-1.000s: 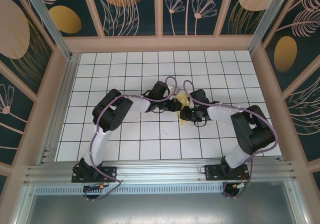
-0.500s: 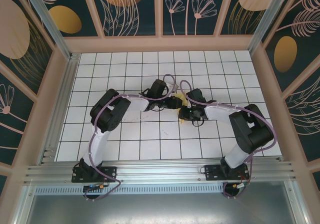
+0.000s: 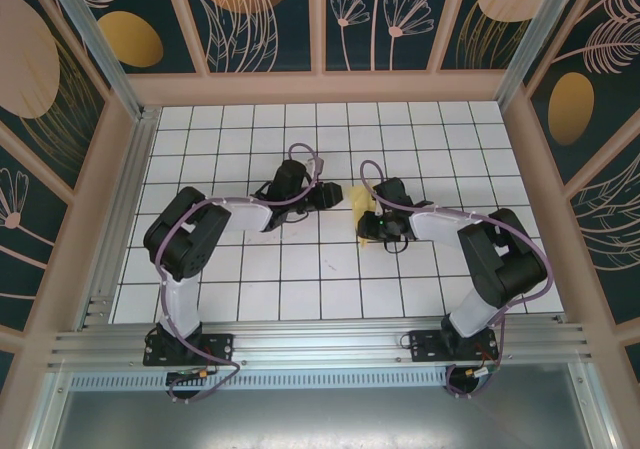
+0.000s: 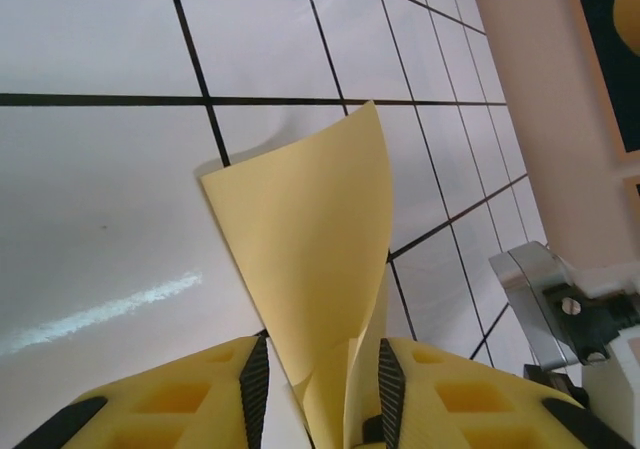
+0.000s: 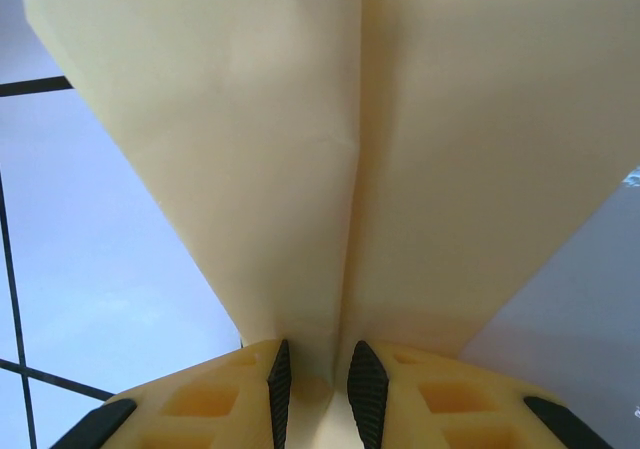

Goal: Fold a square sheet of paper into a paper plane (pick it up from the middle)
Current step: Fourth fold the wing at the center of the table.

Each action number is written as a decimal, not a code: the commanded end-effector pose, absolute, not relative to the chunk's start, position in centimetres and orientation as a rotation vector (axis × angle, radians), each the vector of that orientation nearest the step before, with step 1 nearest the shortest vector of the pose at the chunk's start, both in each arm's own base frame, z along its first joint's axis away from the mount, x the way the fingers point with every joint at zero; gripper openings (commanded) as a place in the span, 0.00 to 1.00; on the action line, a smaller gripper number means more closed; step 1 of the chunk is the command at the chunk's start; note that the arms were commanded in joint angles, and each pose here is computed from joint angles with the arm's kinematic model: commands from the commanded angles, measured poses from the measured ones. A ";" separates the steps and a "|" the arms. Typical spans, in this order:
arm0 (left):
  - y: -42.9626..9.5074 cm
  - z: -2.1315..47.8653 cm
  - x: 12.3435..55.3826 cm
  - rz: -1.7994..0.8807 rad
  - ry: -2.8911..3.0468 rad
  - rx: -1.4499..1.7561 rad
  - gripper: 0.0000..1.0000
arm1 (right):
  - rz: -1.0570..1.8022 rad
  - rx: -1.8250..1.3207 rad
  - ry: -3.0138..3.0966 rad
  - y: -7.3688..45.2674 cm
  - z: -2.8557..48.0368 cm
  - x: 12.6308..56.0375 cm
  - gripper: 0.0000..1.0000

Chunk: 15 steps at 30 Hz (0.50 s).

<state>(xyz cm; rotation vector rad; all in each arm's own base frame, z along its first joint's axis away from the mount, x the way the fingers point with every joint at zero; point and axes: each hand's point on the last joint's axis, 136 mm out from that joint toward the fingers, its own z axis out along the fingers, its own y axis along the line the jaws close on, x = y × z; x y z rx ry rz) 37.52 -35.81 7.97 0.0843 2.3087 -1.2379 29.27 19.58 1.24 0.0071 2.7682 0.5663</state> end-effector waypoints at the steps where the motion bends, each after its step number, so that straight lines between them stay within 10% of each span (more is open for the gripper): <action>1: -37.3 9.2 36.3 -1.328 2.260 0.146 0.38 | 0.383 0.071 2.984 16.3 -3.8 25.0 0.28; 15: -40.4 5.2 36.2 -1.313 2.349 0.270 0.28 | 0.385 0.077 2.993 16.3 -3.9 24.9 0.27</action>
